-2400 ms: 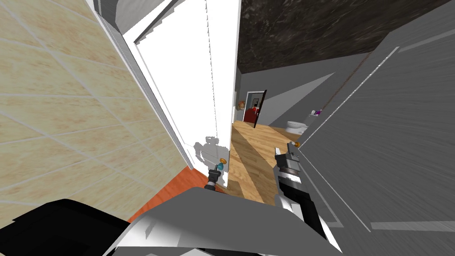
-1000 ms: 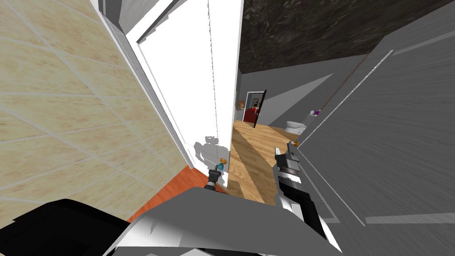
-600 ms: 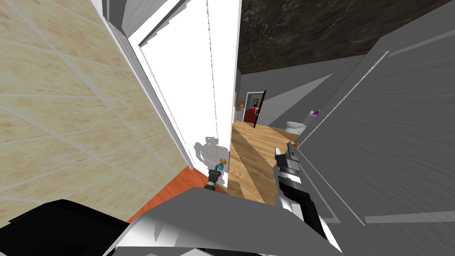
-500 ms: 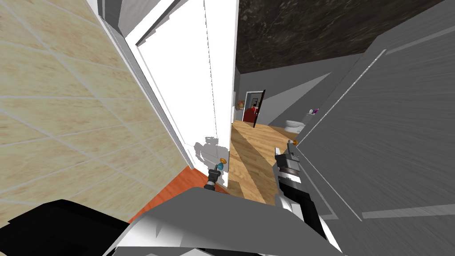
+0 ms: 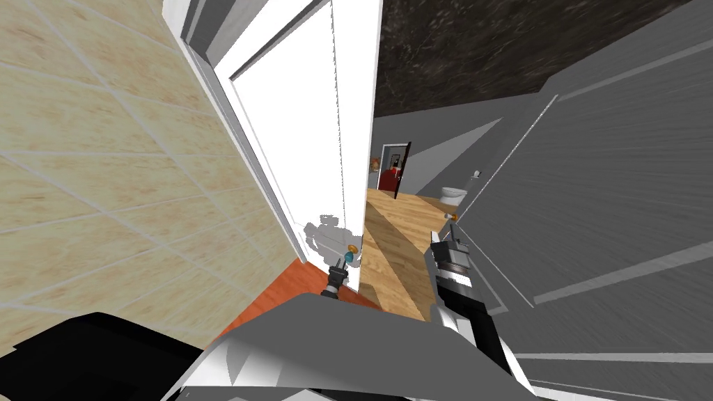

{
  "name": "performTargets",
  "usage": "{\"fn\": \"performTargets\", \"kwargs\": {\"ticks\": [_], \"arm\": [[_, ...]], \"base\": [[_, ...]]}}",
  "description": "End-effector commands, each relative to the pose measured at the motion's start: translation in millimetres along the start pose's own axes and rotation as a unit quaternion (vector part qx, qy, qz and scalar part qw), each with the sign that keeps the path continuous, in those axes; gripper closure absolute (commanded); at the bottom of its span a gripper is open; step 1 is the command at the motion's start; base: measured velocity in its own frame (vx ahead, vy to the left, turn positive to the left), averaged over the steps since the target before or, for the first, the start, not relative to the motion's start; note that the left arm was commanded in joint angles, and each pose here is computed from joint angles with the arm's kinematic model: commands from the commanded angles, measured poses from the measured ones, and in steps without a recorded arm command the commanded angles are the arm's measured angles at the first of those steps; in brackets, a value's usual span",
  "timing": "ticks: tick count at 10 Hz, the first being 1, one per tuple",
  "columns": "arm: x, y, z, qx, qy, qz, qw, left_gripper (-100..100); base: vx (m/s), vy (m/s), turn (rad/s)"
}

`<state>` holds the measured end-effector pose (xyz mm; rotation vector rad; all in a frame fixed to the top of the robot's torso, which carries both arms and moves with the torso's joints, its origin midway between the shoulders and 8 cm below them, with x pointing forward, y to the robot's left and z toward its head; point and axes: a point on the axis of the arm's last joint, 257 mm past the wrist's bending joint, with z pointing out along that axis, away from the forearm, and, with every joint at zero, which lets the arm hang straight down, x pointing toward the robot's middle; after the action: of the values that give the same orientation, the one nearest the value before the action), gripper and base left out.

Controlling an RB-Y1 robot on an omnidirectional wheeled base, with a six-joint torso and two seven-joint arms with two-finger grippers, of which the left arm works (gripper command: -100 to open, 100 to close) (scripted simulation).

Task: Push the door open

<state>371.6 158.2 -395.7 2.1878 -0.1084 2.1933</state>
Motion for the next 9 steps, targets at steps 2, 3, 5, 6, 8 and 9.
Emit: {"fn": "performTargets", "kwargs": {"ticks": [2,3,5,6,8,9], "arm": [[3.8,26.6,-5.3,-0.034,0.0,-0.008,0.9994,-100],[4.3,31.7,-6.8,-0.042,0.0,-0.009,0.9991,-100],[3.7,26.5,-2.8,-0.034,0.002,-0.008,0.9994,-100],[3.8,25.7,-2.2,-0.033,0.002,-0.008,0.9994,-100],[4.0,23.1,-0.4,-0.031,0.004,-0.007,0.9995,-100],[4.2,21.6,0.6,-0.029,0.005,-0.007,0.9995,-100]], "base": [[-0.181,0.055,-0.1],[-0.178,0.073,-0.066],[0.008,0.007,-0.036],[0.176,-0.005,-0.03],[0.177,-0.023,-0.023],[0.19,-0.023,-0.032]]}}
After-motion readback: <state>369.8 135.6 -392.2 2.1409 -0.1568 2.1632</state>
